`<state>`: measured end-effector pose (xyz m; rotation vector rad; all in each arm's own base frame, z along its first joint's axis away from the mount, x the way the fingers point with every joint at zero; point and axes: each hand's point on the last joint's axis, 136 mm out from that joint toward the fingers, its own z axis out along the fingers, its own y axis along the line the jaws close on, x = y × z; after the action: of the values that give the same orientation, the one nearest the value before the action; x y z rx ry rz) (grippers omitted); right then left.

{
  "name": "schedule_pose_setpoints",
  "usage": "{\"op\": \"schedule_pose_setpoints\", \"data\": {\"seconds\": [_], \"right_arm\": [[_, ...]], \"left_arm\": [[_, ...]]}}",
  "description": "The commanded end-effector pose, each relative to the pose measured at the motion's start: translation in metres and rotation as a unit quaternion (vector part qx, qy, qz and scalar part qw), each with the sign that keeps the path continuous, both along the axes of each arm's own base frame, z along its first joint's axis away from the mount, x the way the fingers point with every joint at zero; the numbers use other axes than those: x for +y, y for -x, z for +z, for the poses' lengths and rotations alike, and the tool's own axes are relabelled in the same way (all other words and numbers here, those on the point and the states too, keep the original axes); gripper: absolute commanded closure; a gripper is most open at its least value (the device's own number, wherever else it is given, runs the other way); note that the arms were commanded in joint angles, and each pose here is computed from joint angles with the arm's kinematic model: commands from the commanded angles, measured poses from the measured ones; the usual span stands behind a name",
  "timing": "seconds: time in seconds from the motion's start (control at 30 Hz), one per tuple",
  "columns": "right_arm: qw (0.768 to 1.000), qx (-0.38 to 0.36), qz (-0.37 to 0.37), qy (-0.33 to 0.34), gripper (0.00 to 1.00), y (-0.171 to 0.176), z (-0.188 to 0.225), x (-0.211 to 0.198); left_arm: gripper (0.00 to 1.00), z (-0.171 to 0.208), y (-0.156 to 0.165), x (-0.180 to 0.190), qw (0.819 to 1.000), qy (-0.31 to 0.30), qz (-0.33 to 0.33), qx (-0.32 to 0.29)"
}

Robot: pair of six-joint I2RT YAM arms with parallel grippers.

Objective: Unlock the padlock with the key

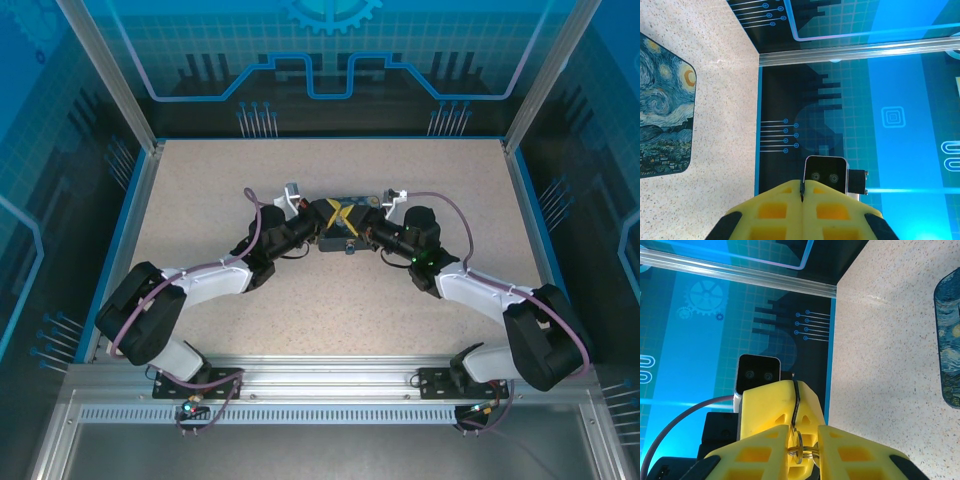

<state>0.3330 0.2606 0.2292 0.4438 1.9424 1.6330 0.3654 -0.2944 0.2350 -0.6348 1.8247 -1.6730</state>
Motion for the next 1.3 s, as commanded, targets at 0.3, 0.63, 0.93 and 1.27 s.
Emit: {"op": "schedule_pose_setpoints", "data": {"seconds": [0.3,0.63,0.93,1.27], "right_arm": [[1.0,-0.022,-0.008,-0.011,0.67,-0.006,0.019,0.003],[0.999,-0.027,-0.02,0.009,0.67,-0.011,0.019,-0.006],[0.997,-0.056,-0.02,0.043,0.62,-0.013,0.031,-0.01],[0.999,-0.039,0.008,0.016,0.64,-0.012,0.02,0.003]], "left_arm": [[1.0,0.001,0.002,0.001,1.0,-0.002,0.007,-0.011],[1.0,0.003,0.003,0.001,1.0,0.001,0.006,-0.012],[1.0,0.004,0.003,0.0,1.0,0.0,0.005,-0.015],[1.0,0.007,0.003,0.0,1.0,-0.003,0.007,-0.016]]}}
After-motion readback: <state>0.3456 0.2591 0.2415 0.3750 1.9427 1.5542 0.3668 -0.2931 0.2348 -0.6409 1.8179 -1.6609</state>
